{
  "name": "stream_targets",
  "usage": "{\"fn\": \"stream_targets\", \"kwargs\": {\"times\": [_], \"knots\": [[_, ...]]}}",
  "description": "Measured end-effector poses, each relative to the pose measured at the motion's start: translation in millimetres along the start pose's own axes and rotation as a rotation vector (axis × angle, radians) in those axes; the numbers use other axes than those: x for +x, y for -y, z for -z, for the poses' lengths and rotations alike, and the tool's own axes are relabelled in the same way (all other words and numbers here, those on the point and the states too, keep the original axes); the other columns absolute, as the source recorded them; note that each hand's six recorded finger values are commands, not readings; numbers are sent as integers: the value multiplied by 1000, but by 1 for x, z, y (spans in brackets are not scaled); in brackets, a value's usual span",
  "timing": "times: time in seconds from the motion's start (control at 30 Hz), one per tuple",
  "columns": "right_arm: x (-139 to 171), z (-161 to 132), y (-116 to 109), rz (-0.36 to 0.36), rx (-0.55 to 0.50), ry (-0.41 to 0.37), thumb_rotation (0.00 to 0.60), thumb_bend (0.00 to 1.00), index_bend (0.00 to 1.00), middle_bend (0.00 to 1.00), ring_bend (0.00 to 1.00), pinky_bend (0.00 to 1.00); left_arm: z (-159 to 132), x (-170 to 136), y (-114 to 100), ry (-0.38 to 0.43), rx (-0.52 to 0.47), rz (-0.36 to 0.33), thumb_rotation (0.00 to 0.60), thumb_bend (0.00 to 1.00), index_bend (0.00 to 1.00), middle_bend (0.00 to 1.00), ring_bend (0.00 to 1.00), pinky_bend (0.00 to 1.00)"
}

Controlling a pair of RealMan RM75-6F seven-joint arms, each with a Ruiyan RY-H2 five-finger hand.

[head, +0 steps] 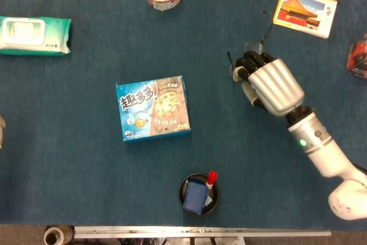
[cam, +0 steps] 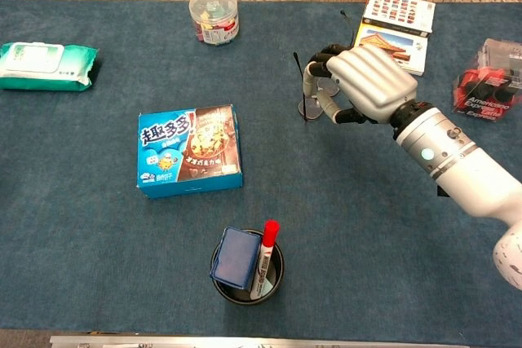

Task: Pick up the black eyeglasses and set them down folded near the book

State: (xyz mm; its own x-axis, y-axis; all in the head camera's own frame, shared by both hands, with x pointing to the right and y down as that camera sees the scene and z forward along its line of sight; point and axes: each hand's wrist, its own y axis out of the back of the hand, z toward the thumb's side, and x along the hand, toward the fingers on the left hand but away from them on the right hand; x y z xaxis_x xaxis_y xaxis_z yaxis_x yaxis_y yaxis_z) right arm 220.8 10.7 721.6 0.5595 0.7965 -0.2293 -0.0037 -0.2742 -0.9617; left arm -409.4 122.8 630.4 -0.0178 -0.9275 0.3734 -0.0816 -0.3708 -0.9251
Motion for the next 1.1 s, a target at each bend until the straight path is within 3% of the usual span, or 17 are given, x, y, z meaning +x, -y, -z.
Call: {"fn": "stream_targets", "kwargs": {"times": [0.3, 0.57, 0.7, 0.93, 1.1], "knots": [[8, -12, -16, 53, 17, -45, 600, 518, 479, 370, 233, 389, 0, 0, 0, 0, -3, -1, 600, 485, 523, 447, 369, 458], [5, -20, -15, 68, -5, -96, 600, 409, 480, 362, 225, 398, 0, 0, -2, 0, -8, -2, 600, 484, 523, 448, 369, 458], [3, -22, -10, 45, -32, -116, 600, 409, 459, 347, 225, 386, 0, -1, -3, 1, -12, -5, 600, 484, 523, 448, 370, 458], [0, -22, 6, -51, -74, -143, 600, 420, 294, 239, 149, 264, 0, -2, -3, 4, -16, -4, 600, 485, 523, 448, 370, 458], [-3, -17, 11, -93, -97, -148, 600, 419, 282, 229, 139, 253, 0, -2, -3, 6, -17, -5, 600, 484, 523, 448, 370, 458]]}}
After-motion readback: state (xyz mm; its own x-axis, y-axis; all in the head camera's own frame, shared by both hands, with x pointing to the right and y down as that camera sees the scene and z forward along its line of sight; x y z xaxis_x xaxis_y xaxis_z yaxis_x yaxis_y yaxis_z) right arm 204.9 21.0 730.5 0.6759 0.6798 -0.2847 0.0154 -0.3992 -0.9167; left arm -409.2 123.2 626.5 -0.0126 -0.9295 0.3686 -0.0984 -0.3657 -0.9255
